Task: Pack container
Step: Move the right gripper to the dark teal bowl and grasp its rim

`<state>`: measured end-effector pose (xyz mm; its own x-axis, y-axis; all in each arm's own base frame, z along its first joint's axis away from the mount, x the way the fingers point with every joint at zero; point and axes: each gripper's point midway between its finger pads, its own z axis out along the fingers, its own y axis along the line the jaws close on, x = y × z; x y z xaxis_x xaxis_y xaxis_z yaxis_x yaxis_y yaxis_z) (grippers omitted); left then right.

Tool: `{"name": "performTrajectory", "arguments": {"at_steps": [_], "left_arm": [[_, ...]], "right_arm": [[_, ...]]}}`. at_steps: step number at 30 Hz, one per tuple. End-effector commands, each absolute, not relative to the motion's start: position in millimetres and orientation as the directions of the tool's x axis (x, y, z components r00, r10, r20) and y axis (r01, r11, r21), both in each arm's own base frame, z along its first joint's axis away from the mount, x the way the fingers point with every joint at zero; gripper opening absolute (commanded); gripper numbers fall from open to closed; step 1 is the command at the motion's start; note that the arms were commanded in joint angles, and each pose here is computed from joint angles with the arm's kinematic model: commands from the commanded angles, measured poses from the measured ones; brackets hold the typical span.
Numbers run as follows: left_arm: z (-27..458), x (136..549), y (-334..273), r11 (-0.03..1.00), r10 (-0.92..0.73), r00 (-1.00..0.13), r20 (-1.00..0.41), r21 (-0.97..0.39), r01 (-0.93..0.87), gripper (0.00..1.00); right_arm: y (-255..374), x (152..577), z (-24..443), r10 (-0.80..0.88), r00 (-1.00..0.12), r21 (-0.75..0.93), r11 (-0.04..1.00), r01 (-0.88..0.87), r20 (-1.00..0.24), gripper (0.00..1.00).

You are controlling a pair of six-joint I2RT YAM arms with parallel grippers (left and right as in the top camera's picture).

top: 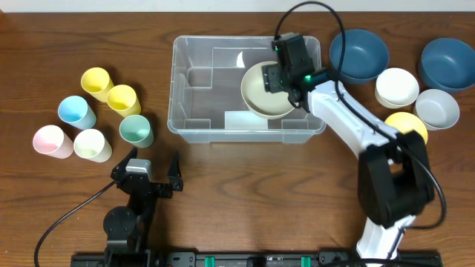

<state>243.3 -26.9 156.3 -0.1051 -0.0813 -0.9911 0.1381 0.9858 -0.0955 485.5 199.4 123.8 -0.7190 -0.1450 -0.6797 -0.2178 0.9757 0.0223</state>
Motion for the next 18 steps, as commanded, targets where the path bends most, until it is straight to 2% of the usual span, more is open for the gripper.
{"name": "performTrajectory", "arguments": {"at_steps": [1,4,9,14,18], "left_arm": [[141,242,-28,0.986,-0.064,-0.148,-0.987,-0.086,0.146,0.98],[141,242,-28,0.986,-0.064,-0.148,-0.987,-0.086,0.146,0.98],[141,242,-28,0.986,-0.064,-0.148,-0.987,-0.086,0.146,0.98],[141,242,-28,0.986,-0.064,-0.148,-0.987,-0.086,0.146,0.98],[141,242,-28,0.986,-0.064,-0.148,-0.987,-0.086,0.146,0.98]], "right_arm": [[222,482,217,-0.119,-0.588,0.065,0.957,-0.283,-0.800,0.81],[215,477,248,-0.091,-0.556,0.073,0.961,-0.266,-0.826,0.87],[159,481,266,0.010,-0.559,0.071,0.994,-0.088,-0.829,0.91],[79,484,237,0.172,-0.644,0.110,0.985,0.135,-0.746,0.89],[33,488,201,0.284,-0.697,0.157,0.957,0.242,-0.659,0.83]]}}
